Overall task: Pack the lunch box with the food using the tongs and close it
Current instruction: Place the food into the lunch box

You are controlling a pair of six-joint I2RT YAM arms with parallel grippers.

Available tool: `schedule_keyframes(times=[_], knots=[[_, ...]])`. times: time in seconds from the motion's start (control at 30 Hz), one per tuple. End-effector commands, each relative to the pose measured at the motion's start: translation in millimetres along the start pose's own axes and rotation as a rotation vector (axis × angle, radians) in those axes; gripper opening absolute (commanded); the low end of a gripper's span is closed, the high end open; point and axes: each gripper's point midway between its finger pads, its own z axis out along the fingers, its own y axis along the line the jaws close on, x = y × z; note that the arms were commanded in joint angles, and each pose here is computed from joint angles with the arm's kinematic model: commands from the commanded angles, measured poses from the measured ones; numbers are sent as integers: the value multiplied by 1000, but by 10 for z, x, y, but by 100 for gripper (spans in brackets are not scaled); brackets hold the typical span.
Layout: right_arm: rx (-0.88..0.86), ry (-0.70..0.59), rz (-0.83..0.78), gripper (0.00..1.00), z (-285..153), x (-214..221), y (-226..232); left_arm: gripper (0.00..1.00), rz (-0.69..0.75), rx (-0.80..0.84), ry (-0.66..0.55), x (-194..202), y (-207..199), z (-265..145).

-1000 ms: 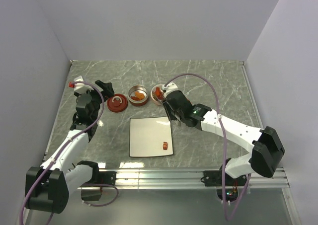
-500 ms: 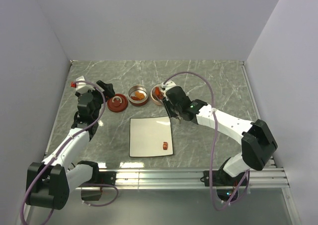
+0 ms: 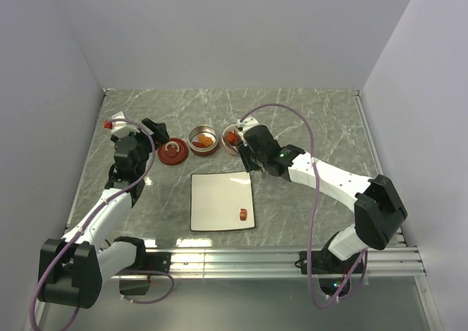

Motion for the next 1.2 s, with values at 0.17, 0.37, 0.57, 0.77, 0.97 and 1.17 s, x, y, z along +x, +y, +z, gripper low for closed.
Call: schedule_keyframes(times=[0.17, 0.37, 0.57, 0.77, 0.97, 1.17], knots=[[33, -96, 20, 54, -109, -341, -94, 99, -25, 34, -71, -267, -141, 37], [52, -136, 35, 55, -221, -432, -147, 99, -25, 33, -69, -264, -139, 37], [66, -205, 60, 55, -442, -549, -223, 99, -25, 34, -69, -262, -142, 37], [77, -208, 65, 54, -490, -519, -254, 99, -26, 34, -72, -271, -140, 23], [52, -206, 72, 52, -493, -493, -211, 99, -26, 38, -75, -281, -146, 8], [-4, -215, 101, 51, -608, -334, -112, 100, -28, 39, -74, -281, -149, 5]])
